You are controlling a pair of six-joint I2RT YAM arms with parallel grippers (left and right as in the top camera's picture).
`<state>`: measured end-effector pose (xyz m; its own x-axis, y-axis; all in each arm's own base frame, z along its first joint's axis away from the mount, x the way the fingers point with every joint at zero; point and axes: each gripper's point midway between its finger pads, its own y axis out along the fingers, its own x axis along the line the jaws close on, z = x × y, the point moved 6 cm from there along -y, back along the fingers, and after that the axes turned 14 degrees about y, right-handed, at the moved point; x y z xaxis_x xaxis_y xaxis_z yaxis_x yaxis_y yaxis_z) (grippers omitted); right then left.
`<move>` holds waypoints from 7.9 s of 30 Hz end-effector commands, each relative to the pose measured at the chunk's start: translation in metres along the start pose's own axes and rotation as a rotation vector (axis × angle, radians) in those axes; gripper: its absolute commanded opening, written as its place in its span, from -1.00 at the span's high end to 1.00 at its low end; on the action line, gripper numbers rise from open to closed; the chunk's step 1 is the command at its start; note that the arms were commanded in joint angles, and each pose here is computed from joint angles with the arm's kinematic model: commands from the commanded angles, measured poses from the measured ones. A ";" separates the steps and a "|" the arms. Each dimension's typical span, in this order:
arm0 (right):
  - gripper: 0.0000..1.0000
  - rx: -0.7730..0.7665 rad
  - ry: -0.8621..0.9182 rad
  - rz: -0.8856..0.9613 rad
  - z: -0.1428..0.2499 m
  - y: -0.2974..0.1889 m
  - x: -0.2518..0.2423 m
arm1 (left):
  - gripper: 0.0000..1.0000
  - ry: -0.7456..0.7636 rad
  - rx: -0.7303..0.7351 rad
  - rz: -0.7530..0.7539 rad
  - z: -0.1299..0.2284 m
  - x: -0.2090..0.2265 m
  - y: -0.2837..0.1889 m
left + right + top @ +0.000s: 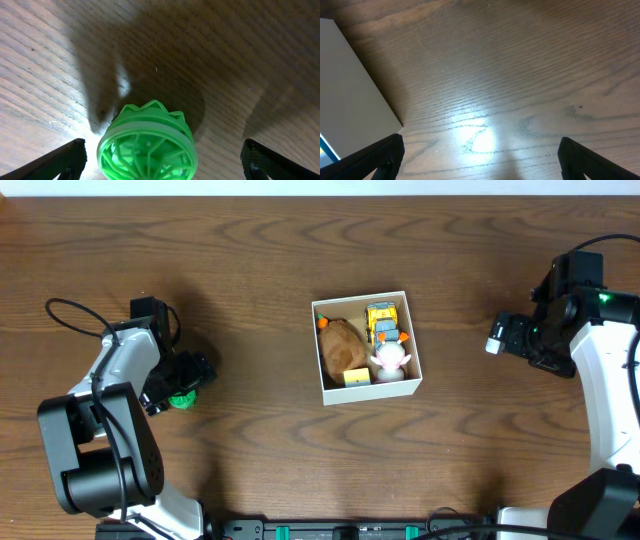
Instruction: Pack container
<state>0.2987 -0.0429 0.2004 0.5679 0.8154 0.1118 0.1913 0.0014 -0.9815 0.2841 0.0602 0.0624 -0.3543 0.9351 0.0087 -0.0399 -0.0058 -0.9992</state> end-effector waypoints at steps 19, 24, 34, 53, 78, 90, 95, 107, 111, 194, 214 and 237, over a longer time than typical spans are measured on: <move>-0.99 0.017 -0.005 0.006 0.001 0.003 -0.003 | 0.01 0.017 0.041 -0.005 0.007 0.002 0.002; -0.98 0.017 -0.005 0.006 0.001 0.003 -0.003 | 0.10 0.017 0.040 -0.004 0.006 0.002 0.001; -0.98 0.013 -0.005 0.004 0.000 0.003 -0.002 | 0.63 0.134 -0.111 0.071 -0.014 -0.043 -0.079; -0.98 0.014 -0.005 0.005 0.000 0.003 -0.003 | 0.73 0.897 -0.495 0.220 0.081 -0.269 -0.151; -0.98 0.014 -0.012 0.003 0.001 0.003 -0.001 | -0.96 0.866 -0.475 0.163 0.087 -0.254 -0.155; -0.98 -0.312 -0.257 -0.177 0.002 -0.037 0.089 | -0.96 0.417 -0.719 0.104 0.011 -0.129 -0.230; -0.98 -0.341 -0.337 -0.213 0.007 -0.041 0.104 | -0.96 0.356 -0.733 0.060 -0.005 -0.100 -0.232; -0.98 -0.498 -0.215 -0.332 0.042 -0.121 0.066 | -0.96 0.239 -0.757 0.099 0.060 -0.033 -0.264; -0.98 -0.583 -0.202 -0.334 0.069 -0.132 0.035 | -0.96 0.255 -0.834 0.128 0.101 -0.020 -0.264; -0.98 -1.131 -0.460 -0.695 0.142 0.016 -0.008 | -0.96 0.591 -0.952 0.042 0.189 0.006 -0.167; -0.98 -1.131 -0.460 -0.695 0.142 0.016 -0.008 | -0.96 0.591 -0.952 0.042 0.189 0.006 -0.167; -0.98 -1.131 -0.460 -0.695 0.142 0.016 -0.008 | -0.96 0.533 -1.402 0.081 0.148 -0.010 -0.132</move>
<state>0.1837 0.0327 0.1624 -0.1718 0.9517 0.2544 0.9781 0.1956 -0.0710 0.1454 -0.0007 0.2112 0.0715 0.9667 0.2456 0.9701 -0.0102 -0.2425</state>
